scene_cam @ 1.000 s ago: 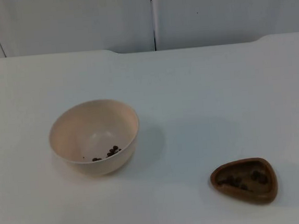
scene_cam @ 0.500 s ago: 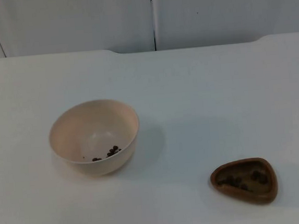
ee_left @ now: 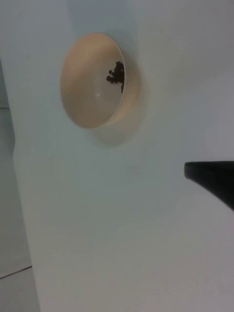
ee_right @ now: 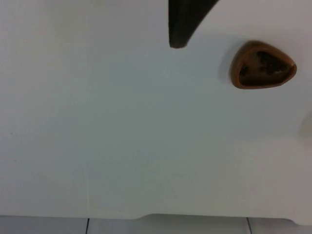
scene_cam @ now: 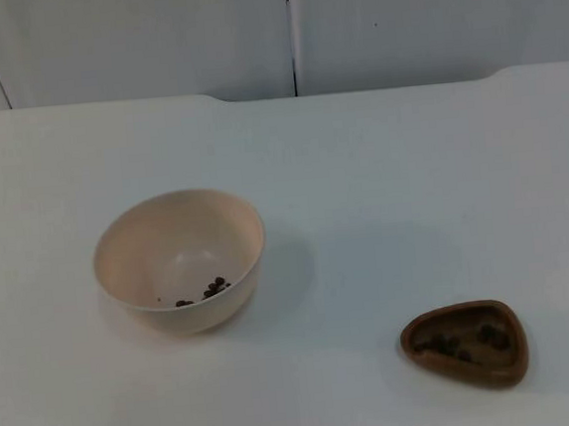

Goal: Pick up the bowl with the left hand and pour the coffee beans from the cup into the bowl with the right hand.

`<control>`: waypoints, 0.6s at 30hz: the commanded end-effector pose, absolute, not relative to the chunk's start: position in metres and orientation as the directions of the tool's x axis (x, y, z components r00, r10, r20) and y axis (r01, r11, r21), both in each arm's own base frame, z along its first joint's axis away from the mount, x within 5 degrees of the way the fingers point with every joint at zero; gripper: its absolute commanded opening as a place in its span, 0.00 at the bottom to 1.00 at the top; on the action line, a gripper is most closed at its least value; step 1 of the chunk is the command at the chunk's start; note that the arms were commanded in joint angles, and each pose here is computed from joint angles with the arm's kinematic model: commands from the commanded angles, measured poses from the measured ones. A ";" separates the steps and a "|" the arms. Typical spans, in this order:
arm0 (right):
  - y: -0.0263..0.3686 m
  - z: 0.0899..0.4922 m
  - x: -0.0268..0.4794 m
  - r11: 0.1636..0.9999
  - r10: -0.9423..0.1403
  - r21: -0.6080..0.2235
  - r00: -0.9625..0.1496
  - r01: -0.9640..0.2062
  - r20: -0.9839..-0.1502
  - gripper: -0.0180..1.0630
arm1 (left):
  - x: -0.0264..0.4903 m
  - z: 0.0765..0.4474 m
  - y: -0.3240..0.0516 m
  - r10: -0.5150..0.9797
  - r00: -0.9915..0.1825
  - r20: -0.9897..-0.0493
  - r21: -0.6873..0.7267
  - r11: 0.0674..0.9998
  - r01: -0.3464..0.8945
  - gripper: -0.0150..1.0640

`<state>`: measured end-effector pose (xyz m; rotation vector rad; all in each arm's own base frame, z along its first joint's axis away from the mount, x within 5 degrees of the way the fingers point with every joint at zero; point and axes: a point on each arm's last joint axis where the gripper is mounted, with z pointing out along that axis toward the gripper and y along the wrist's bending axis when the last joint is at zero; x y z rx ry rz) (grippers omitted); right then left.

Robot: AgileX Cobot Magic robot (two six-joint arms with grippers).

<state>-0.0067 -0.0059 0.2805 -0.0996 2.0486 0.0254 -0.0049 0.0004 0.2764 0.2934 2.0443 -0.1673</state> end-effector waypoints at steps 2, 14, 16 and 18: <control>-0.006 0.280 -0.007 0.997 -0.057 -0.027 -0.453 -0.072 -0.890 0.99 | -0.005 0.275 0.000 0.135 -0.453 -0.881 0.003 0.960 0.279 0.99; -0.006 0.280 -0.007 0.997 -0.057 -0.027 -0.453 -0.072 -0.890 0.99 | -0.005 0.275 0.000 0.075 -0.467 -0.881 0.007 0.989 0.147 0.99; -0.006 0.280 -0.007 0.997 -0.057 -0.027 -0.453 -0.072 -0.890 0.99 | -0.005 0.275 0.000 0.069 -0.468 -0.881 0.007 0.991 0.134 0.99; -0.006 0.280 -0.007 0.997 -0.057 -0.027 -0.453 -0.072 -0.890 0.99 | -0.005 0.275 0.000 0.056 -0.470 -0.881 0.007 0.994 0.107 0.99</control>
